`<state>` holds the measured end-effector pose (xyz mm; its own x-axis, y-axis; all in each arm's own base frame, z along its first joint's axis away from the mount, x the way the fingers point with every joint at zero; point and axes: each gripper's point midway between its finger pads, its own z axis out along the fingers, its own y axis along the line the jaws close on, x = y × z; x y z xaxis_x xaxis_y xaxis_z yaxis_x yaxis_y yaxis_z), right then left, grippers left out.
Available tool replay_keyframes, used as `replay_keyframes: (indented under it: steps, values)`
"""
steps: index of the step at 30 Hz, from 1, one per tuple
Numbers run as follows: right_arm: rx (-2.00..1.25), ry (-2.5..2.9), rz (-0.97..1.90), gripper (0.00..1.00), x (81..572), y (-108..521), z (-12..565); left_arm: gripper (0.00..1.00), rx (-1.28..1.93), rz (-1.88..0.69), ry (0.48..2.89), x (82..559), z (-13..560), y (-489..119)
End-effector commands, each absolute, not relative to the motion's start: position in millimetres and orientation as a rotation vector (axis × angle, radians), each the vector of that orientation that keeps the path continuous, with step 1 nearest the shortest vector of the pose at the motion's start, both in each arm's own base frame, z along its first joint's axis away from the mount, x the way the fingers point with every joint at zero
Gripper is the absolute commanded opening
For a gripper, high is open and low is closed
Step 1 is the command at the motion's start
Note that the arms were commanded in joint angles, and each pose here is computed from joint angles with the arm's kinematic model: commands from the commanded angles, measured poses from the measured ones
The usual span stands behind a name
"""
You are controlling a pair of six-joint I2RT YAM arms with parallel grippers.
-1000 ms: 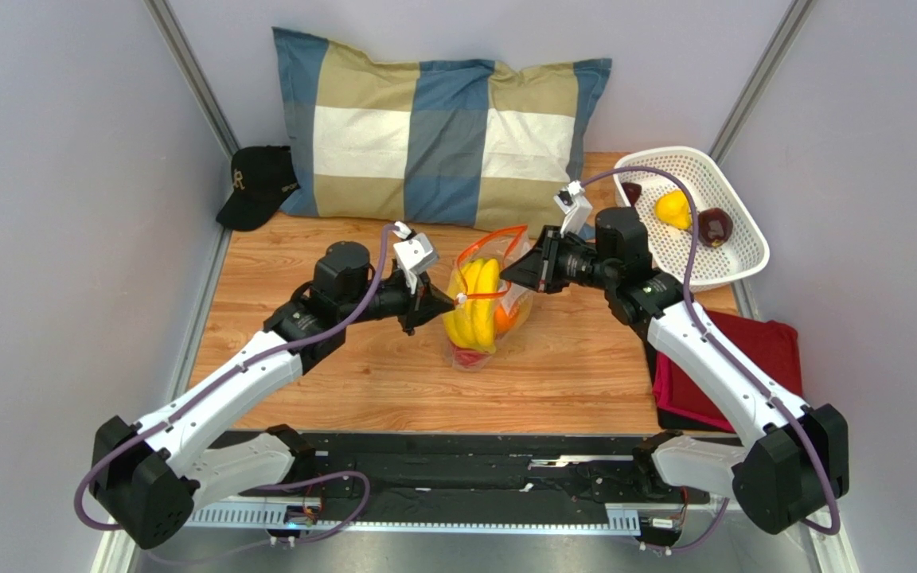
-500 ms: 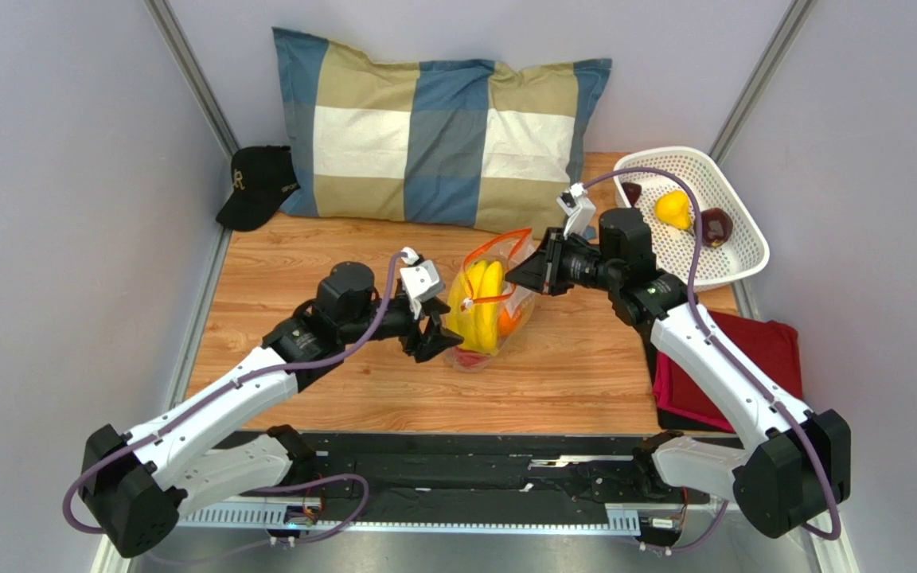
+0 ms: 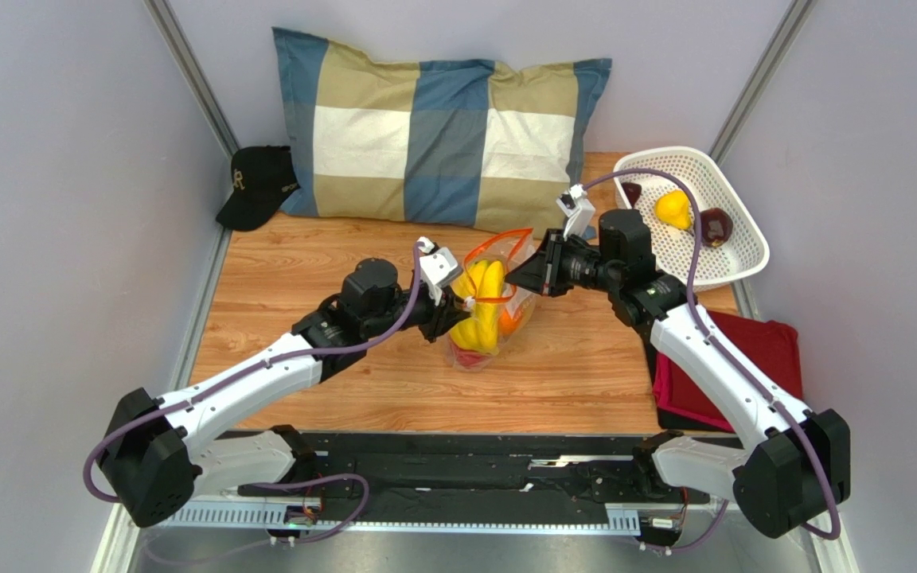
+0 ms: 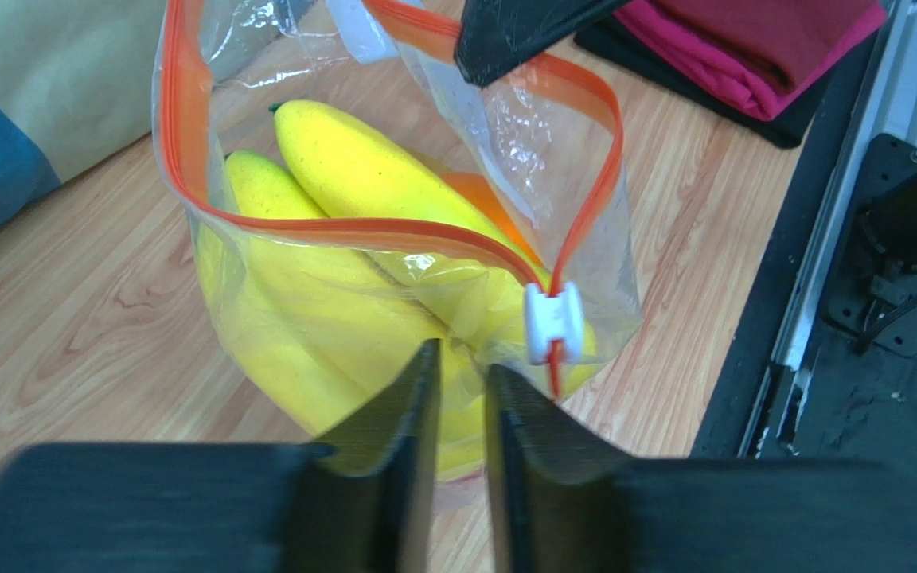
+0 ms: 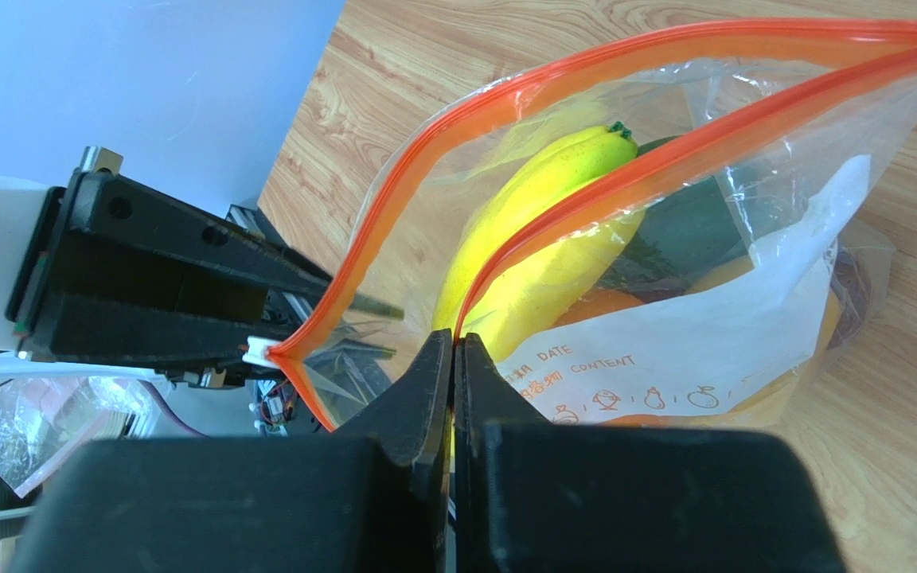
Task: Place the food in the zip-top bag and seal the zipper
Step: Zip the zipper food storage bag at the center of the board.
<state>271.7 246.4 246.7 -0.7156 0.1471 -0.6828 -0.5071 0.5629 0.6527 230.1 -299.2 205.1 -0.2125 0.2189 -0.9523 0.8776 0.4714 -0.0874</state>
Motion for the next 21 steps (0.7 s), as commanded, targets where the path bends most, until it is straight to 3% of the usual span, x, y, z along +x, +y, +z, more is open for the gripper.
replay_keyframes:
  steps: [1, 2, 5, 7, 10, 11, 14, 17, 21]
  values:
    - [-0.315, 2.016, 1.174, 0.00, 271.5, 245.9, 258.1, 0.07, 0.901, -0.832, 1.555, 237.1, 246.0, -307.6]
    - [-0.320, 2.017, 1.168, 0.00, 271.4, 245.1, 256.8, 0.00, 0.899, -0.830, 1.550, 236.7, 247.4, -306.8]
    - [-0.336, 2.009, 1.149, 0.00, 269.3, 242.5, 258.9, 0.00, 0.908, -0.815, 1.521, 236.1, 253.5, -304.6]
    - [-0.368, 2.004, 1.117, 0.06, 269.6, 237.9, 258.8, 0.00, 0.928, -0.809, 1.498, 232.3, 257.9, -301.8]
    - [-0.460, 1.981, 1.079, 0.37, 267.3, 231.2, 262.7, 0.00, 1.006, -0.818, 1.458, 220.0, 257.7, -300.1]
    - [-0.494, 1.968, 1.068, 0.63, 267.1, 229.4, 265.5, 0.00, 1.023, -0.825, 1.439, 215.2, 260.6, -298.6]
    - [-0.704, 1.857, 0.967, 0.85, 264.1, 223.0, 279.9, 0.00, 1.076, -0.826, 1.426, 207.7, 256.3, -296.8]
    - [-0.964, 1.653, 0.878, 0.92, 252.6, 222.6, 296.1, 0.00, 1.114, -0.837, 1.427, 203.3, 251.5, -297.7]
    - [-1.253, 1.377, 0.900, 0.93, 223.8, 233.3, 309.7, 0.00, 1.120, -0.829, 1.440, 206.5, 248.9, -299.6]
